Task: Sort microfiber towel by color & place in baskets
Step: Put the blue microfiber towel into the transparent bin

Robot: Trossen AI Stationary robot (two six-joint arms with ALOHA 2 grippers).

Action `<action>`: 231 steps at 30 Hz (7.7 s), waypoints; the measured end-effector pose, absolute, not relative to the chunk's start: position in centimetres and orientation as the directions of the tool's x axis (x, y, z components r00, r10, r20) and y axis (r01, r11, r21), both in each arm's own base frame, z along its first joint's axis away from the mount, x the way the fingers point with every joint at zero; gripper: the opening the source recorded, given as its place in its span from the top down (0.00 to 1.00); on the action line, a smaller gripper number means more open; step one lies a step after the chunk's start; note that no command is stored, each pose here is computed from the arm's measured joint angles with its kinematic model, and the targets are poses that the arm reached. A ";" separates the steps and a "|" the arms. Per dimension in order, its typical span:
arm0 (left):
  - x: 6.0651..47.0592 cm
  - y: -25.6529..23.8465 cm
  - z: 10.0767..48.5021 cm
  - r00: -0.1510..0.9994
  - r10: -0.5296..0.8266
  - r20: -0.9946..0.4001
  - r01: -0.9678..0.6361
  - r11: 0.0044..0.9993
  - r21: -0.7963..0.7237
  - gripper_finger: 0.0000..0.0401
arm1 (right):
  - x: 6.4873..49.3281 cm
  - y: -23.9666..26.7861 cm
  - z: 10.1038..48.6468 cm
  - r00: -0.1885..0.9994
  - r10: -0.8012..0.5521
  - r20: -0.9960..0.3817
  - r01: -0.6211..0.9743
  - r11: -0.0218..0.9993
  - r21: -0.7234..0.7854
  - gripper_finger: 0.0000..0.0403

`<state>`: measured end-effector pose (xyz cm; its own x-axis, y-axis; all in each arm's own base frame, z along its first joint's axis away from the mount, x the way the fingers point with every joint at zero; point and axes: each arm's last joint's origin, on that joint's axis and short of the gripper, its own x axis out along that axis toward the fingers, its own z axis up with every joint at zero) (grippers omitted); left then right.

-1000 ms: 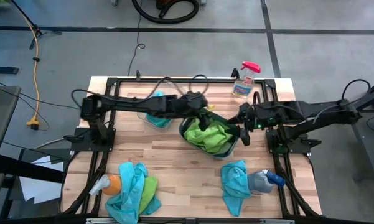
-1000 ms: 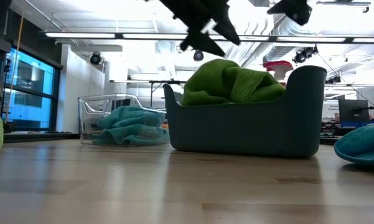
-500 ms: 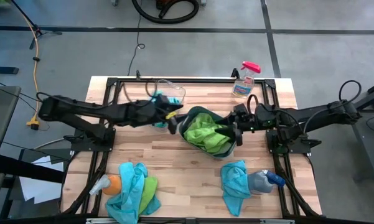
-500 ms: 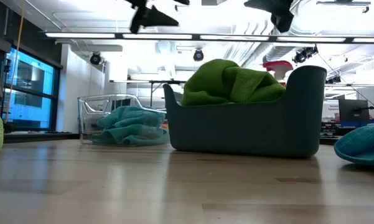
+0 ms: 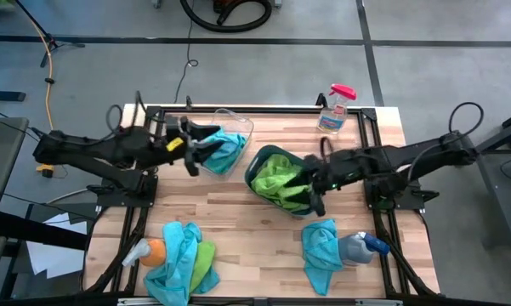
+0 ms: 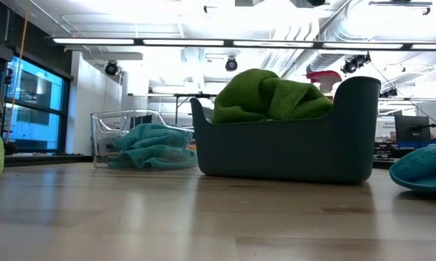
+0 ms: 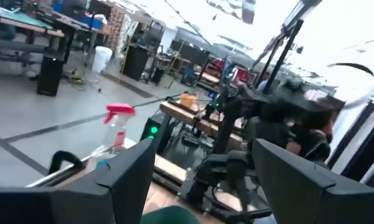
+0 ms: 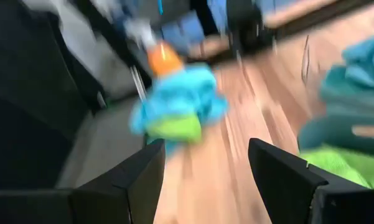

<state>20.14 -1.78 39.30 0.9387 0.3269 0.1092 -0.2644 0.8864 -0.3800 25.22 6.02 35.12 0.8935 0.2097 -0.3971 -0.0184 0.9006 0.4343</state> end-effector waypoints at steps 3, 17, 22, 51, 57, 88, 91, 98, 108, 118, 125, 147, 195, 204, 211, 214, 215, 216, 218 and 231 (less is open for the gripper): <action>18.9 -1.8 40.0 0.936 0.323 0.137 -0.249 0.888 -0.387 0.35 | 26.2 7.3 35.4 0.785 0.250 -0.567 0.001 0.914 0.405 0.43; 18.2 -2.6 39.5 0.960 0.267 0.078 -0.217 0.893 -0.394 0.35 | 27.9 13.2 28.2 0.223 0.336 -0.915 0.167 0.912 0.375 0.43; 18.3 -2.8 39.3 0.971 0.230 0.062 -0.189 0.903 -0.385 0.35 | 27.9 15.0 25.7 0.082 0.306 -0.949 0.218 0.923 0.316 0.43; 18.3 -3.0 39.1 0.986 0.158 0.047 -0.123 0.898 -0.423 0.35 | 27.7 20.0 17.8 -0.110 0.038 -0.993 0.110 0.994 0.025 0.45; 18.3 -3.0 39.2 0.986 0.158 0.048 -0.123 0.898 -0.423 0.35 | 27.2 19.6 18.1 -0.150 -0.002 -0.989 0.085 0.996 -0.015 0.84; 19.9 -3.5 41.4 0.939 0.092 0.332 0.063 0.901 -0.428 0.35 | 26.3 9.1 40.2 0.936 0.123 -0.328 -0.143 0.989 -0.038 1.00; 21.1 -3.9 40.8 0.946 0.076 0.315 0.068 0.904 -0.423 0.35 | 27.0 8.0 40.8 0.954 0.142 -0.265 -0.165 0.984 -0.067 1.00; 23.7 -4.6 41.3 0.970 0.012 0.244 0.080 0.928 -0.364 0.35 | 27.6 6.6 41.6 0.960 0.211 -0.186 -0.226 0.972 -0.064 1.00; 28.1 -5.5 40.8 1.000 0.003 0.025 0.003 0.966 -0.260 0.33 | 27.7 6.7 42.0 0.960 0.242 -0.140 -0.249 0.968 -0.035 1.00; 29.8 -6.4 39.6 0.989 -0.145 -0.038 0.125 0.936 -0.329 0.33 | 27.6 6.7 41.6 0.953 0.240 -0.183 -0.248 0.968 -0.024 1.00; 28.8 -6.3 40.6 0.992 -0.129 0.001 0.123 0.944 -0.306 0.33 | 27.5 6.7 41.2 0.946 0.238 -0.220 -0.249 0.968 -0.024 1.00; 33.0 -7.2 36.3 0.982 -0.133 -0.134 0.091 0.955 -0.283 0.33 | 27.9 5.7 42.2 0.972 0.203 -0.122 -0.217 0.970 -0.110 1.00; 27.6 -4.6 37.0 0.910 0.306 -0.280 -0.306 0.951 0.044 1.00 | 21.6 3.9 45.1 0.996 -0.003 -0.084 0.005 1.000 0.029 0.51; 21.7 -3.0 34.9 0.871 0.441 -0.218 -0.463 0.885 -0.059 1.00 | 16.4 2.6 45.3 0.983 -0.055 -0.174 0.077 0.989 0.123 0.46; 19.5 -2.4 33.8 0.869 0.477 -0.134 -0.492 0.864 -0.111 1.00 | 15.7 2.5 44.8 0.969 -0.070 -0.238 0.105 0.985 0.137 0.46; 19.1 -2.0 34.1 0.866 0.487 -0.113 -0.498 0.862 -0.095 1.00 | 16.0 2.5 44.6 0.965 -0.093 -0.244 0.126 0.984 0.124 0.46; 19.1 -2.0 34.3 0.866 0.490 -0.103 -0.499 0.862 -0.089 1.00 | 16.1 2.4 44.6 0.964 -0.102 -0.246 0.135 0.984 0.120 0.46; 19.0 -1.9 34.4 0.865 0.493 -0.093 -0.500 0.862 -0.083 1.00 | 16.2 2.4 44.6 0.962 -0.114 -0.249 0.146 0.982 0.116 0.46; 18.8 -1.5 34.7 0.859 0.505 -0.080 -0.510 0.858 -0.061 1.00 | 16.4 2.4 44.5 0.958 -0.140 -0.251 0.172 0.979 0.112 0.46; 18.1 5.3 35.6 0.863 0.501 -0.070 -0.504 0.863 -0.029 1.00 | 17.9 2.1 43.8 0.888 -0.376 -0.264 0.403 0.913 0.057 0.46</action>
<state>18.09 5.29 35.61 0.8627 0.5008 -0.0700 -0.5036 0.8634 -0.0293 17.91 2.07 43.78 0.8884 -0.3755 -0.2640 0.4030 0.9134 0.0569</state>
